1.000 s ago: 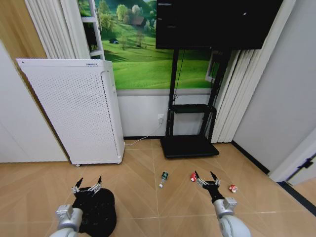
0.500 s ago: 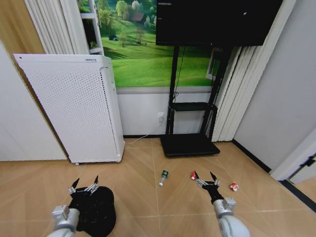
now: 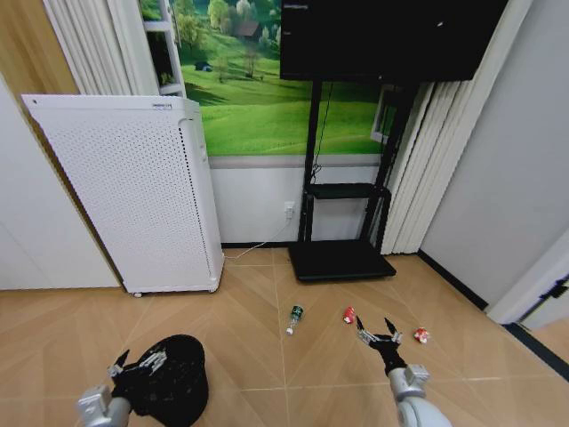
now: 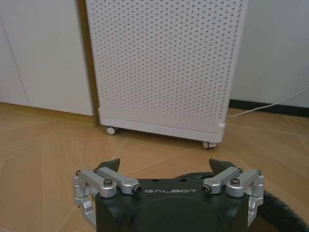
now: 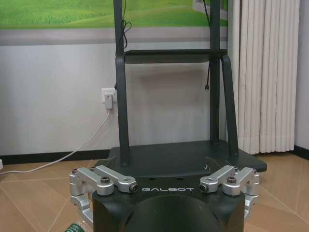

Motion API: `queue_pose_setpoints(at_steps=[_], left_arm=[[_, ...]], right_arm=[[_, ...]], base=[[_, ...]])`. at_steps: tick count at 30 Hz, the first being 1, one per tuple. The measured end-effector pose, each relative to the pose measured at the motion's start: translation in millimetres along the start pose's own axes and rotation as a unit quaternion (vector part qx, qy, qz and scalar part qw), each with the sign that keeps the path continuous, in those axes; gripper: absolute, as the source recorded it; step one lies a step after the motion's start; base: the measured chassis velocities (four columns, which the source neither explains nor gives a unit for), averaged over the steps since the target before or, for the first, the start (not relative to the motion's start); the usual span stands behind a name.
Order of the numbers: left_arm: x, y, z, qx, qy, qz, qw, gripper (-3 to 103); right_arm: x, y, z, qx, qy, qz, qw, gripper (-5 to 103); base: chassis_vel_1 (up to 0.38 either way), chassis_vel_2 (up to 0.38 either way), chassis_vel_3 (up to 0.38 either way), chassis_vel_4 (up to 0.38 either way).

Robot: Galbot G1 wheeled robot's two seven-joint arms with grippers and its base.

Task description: Pick up the trash bin and place the garbage on the floor into it.

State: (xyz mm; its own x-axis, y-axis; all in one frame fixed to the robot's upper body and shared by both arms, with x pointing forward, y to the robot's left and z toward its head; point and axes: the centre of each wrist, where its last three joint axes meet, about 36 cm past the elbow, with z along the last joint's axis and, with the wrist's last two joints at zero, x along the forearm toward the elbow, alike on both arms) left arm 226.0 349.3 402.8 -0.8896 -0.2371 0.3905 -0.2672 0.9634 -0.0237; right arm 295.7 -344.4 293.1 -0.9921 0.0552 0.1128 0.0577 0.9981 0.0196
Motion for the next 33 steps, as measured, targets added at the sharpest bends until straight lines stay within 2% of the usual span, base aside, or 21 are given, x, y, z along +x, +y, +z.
queue_pose_setpoints(at_steps=[3,5,6,7,8,11,14,16,24,27,31,33], left_arm=[[1.6,9.2,-4.4,-0.006,0.014,-0.013,0.9998,100],[8.8,34.9,-11.5,-0.02,0.044,-0.041,0.998,100],[8.8,34.9,-11.5,-0.02,0.044,-0.041,0.998,100],[13.0,48.6,-10.5,-0.025,0.06,-0.055,0.9964,100],[19.0,66.9,-4.5,-0.024,0.085,-0.072,0.9935,100],[19.8,77.5,6.5,-0.01,0.11,-0.081,0.9906,100],[14.4,75.5,13.7,0.002,0.118,-0.084,0.9894,100],[8.9,67.2,17.0,0.012,0.121,-0.077,0.9895,100],[-4.2,46.7,17.2,0.025,0.127,-0.059,0.9898,100],[-6.2,40.8,19.1,0.029,0.147,-0.068,0.9863,100],[-6.8,39.5,22.1,0.032,0.155,-0.079,0.9843,103],[-8.2,39.5,23.5,0.035,0.165,-0.095,0.981,97]], right_arm=[[0.9,-0.8,3.7,0.0,0.004,0.002,1.0,100],[2.0,-1.4,10.8,-0.001,0.012,0.004,1.0,100],[2.0,-1.4,10.8,-0.001,0.012,0.004,1.0,100],[1.4,-1.1,14.3,-0.002,0.015,0.004,1.0,100],[0.5,-0.2,18.7,-0.004,0.019,0.005,1.0,100],[-0.1,2.3,22.5,-0.005,0.023,0.002,1.0,100],[-1.4,4.3,22.8,-0.006,0.022,0.0,1.0,100],[-2.8,5.5,22.1,-0.006,0.021,-0.001,1.0,100],[-4.6,3.2,20.2,-0.004,0.019,-0.002,1.0,100],[-5.1,1.3,21.1,-0.004,0.02,-0.002,1.0,100],[-5.9,-0.3,21.5,-0.005,0.02,-0.001,1.0,100],[-5.8,-1.7,22.1,-0.008,0.021,0.0,1.0,100]], base=[[0.0,0.0,0.0,0.0],[0.0,0.0,0.0,0.0],[0.0,0.0,0.0,0.0],[0.0,0.0,0.0,0.0],[0.0,0.0,0.0,0.0],[0.0,0.0,0.0,0.0],[0.0,0.0,0.0,0.0],[0.0,0.0,0.0,0.0],[0.0,0.0,0.0,0.0],[0.0,0.0,0.0,0.0],[0.0,0.0,0.0,0.0],[0.0,0.0,0.0,0.0]])
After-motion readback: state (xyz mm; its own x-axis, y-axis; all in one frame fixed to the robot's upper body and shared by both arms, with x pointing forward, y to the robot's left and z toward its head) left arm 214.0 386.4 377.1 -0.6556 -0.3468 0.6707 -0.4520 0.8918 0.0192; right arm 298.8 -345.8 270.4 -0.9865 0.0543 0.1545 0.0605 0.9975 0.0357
